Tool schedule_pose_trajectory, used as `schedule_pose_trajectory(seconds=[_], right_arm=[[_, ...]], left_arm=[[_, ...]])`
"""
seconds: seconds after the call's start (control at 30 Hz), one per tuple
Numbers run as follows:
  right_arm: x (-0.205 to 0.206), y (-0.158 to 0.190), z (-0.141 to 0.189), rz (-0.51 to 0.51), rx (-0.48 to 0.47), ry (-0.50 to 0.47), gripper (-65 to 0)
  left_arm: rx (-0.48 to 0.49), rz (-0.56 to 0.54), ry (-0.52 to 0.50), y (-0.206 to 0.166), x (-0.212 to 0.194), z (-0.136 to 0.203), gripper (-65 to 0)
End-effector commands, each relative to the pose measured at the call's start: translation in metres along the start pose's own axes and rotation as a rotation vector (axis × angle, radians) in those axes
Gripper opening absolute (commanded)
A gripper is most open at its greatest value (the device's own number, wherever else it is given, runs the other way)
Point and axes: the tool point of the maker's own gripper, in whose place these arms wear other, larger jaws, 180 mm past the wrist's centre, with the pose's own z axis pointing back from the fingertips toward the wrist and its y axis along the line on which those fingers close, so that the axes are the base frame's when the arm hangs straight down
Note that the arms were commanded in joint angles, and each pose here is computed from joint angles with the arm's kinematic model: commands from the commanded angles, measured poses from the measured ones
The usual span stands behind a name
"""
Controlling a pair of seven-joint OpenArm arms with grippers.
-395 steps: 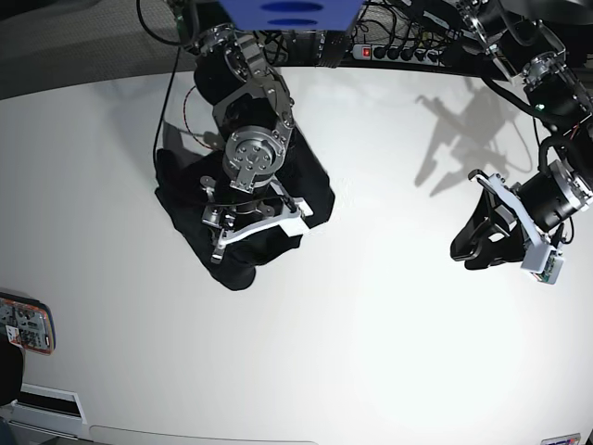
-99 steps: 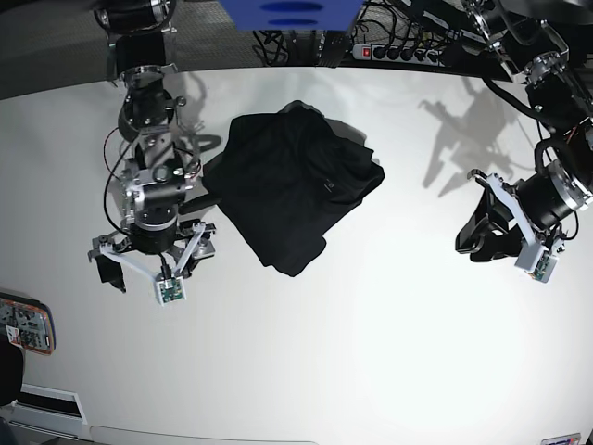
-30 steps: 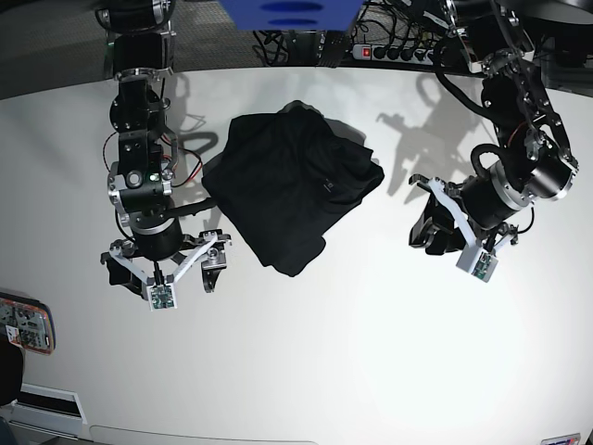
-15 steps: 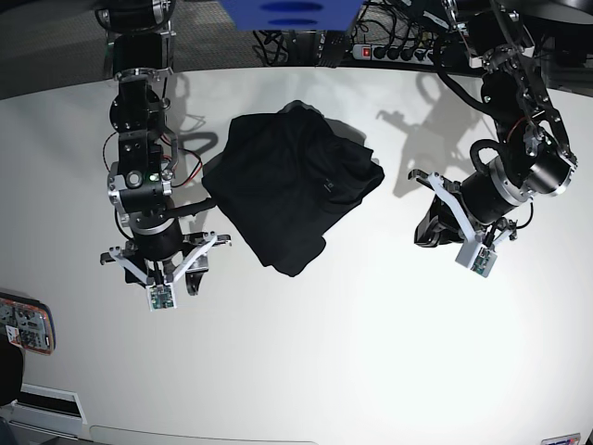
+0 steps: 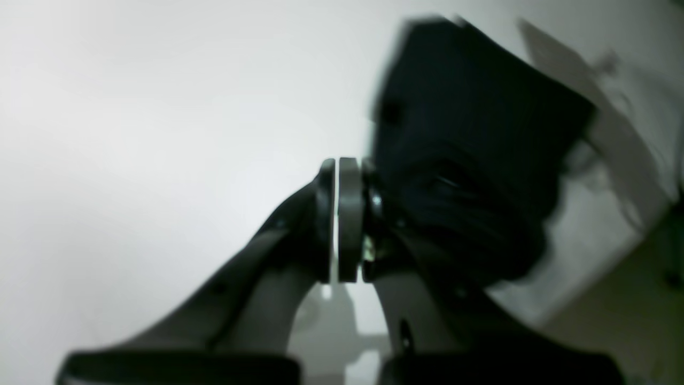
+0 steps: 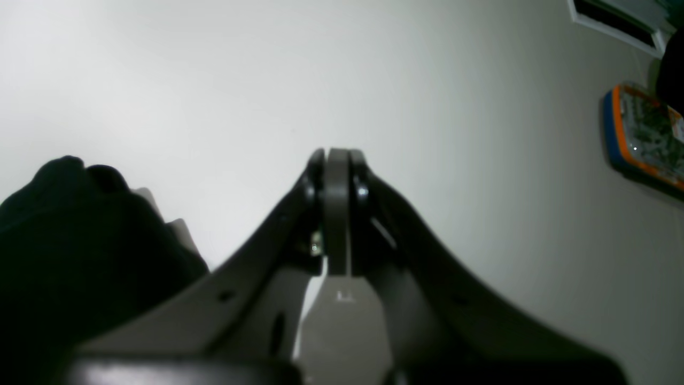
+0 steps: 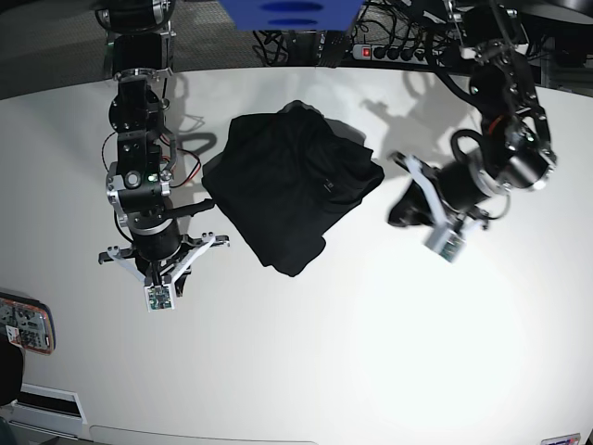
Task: Fold the T-shirt properly
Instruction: 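Move the left gripper toward the bundle's side edge, then push the bundle's side with the left gripper toward the right gripper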
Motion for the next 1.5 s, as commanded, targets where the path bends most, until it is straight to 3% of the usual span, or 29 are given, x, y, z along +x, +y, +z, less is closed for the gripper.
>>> schedule_pose_trajectory(seconds=[0.0, 0.27, 0.5, 0.6, 0.67, 0.9, 1.0, 1.13, 1.27, 1.47], right_arm=[[0.016, -0.005, 0.002, 0.006, -0.014, -0.053, -65.0], [0.016, -0.004, 0.001, 0.008, -0.01, -0.052, -65.0], [0.016, -0.004, 0.001, 0.008, -0.011, -0.052, -65.0], [0.016, -0.005, 0.001, 0.008, -0.012, -0.052, -65.0], [0.017, -0.005, 0.0, 0.007, -0.014, -0.052, -65.0], [0.017, -0.005, 0.0, 0.006, -0.013, -0.055, -65.0], [0.017, -0.005, 0.0, 0.006, -0.012, -0.055, -65.0], [0.017, -0.004, 0.0, 0.007, -0.01, -0.056, -65.0], [0.017, -0.004, 0.001, 0.007, -0.011, -0.056, -65.0], [0.017, -0.003, 0.001, 0.008, -0.008, -0.055, -65.0]], left_arm=[[-0.025, -0.03, -0.043, -0.009, 0.013, 0.0, -65.0], [-0.099, -0.061, -0.029, -0.033, 0.013, -0.01, -65.0], [-0.284, -0.125, 0.047, -0.097, -0.007, -0.028, -65.0], [-0.329, -0.081, 0.089, -0.117, -0.018, -0.031, -65.0], [-0.325, -0.065, 0.126, -0.123, -0.028, -0.035, -65.0], [-0.233, -0.16, 0.268, -0.122, -0.061, -0.055, -65.0], [-0.2, -0.12, 0.298, -0.107, -0.07, -0.061, -65.0], [-0.214, -0.06, 0.41, -0.101, -0.106, -0.074, -65.0], [-0.196, -0.048, 0.351, -0.091, -0.105, -0.076, -65.0], [-0.125, -0.109, 0.362, -0.053, -0.099, -0.073, -65.0]])
